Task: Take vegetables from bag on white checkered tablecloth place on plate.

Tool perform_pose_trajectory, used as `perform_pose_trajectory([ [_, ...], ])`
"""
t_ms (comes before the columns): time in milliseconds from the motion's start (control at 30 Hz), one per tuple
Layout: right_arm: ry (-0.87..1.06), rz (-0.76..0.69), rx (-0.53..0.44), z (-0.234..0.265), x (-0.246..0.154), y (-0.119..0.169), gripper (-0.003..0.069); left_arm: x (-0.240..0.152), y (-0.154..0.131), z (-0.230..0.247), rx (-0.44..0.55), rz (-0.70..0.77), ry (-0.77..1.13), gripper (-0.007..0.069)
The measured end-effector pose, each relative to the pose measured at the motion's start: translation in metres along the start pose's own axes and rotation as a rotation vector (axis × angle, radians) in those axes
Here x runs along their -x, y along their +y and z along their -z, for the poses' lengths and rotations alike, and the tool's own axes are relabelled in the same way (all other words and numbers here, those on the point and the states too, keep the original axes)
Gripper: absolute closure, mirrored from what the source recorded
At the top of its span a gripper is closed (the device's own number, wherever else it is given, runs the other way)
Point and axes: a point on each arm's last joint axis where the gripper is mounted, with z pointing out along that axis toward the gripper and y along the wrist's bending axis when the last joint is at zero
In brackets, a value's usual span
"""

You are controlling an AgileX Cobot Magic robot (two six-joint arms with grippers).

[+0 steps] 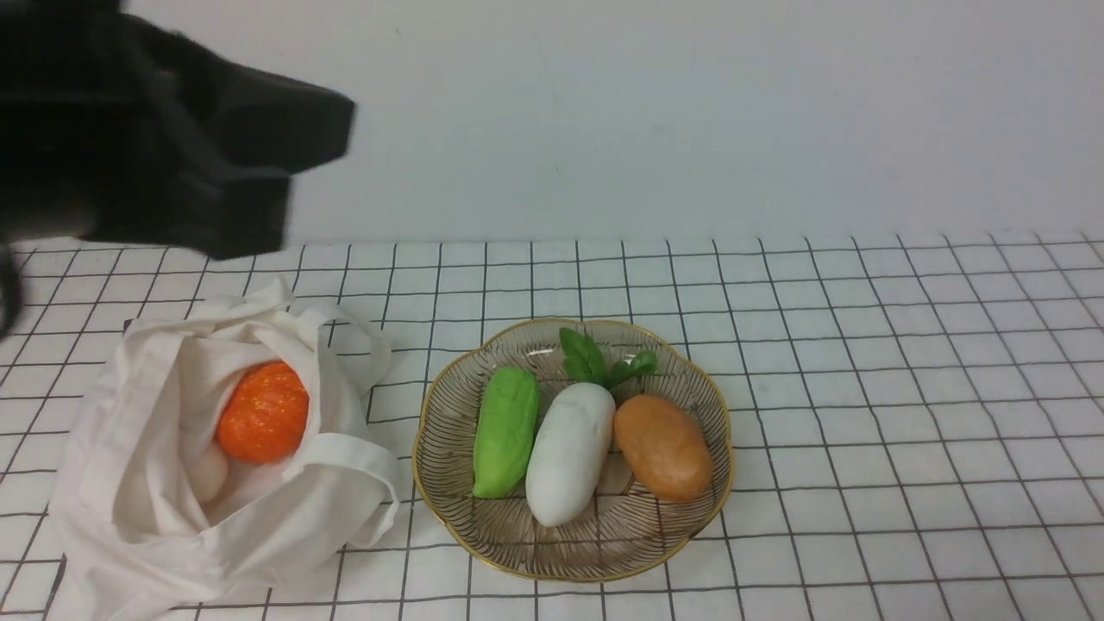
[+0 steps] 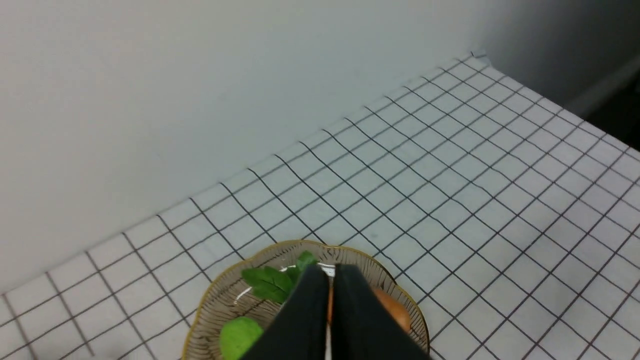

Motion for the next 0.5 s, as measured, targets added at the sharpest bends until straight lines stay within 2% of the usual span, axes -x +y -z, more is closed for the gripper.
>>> perform_pose_trajectory([
  [200,0.0,0.001,0.0,0.0,0.0,0.0,0.0673,-0.015,-0.004,0.058,0.071,0.035,-0.053,0.0633],
  [500,0.0,0.002,0.0,0.0,0.0,0.0,0.0673,-0.054,-0.011,0.084,0.059,0.092,-0.075,0.0633],
])
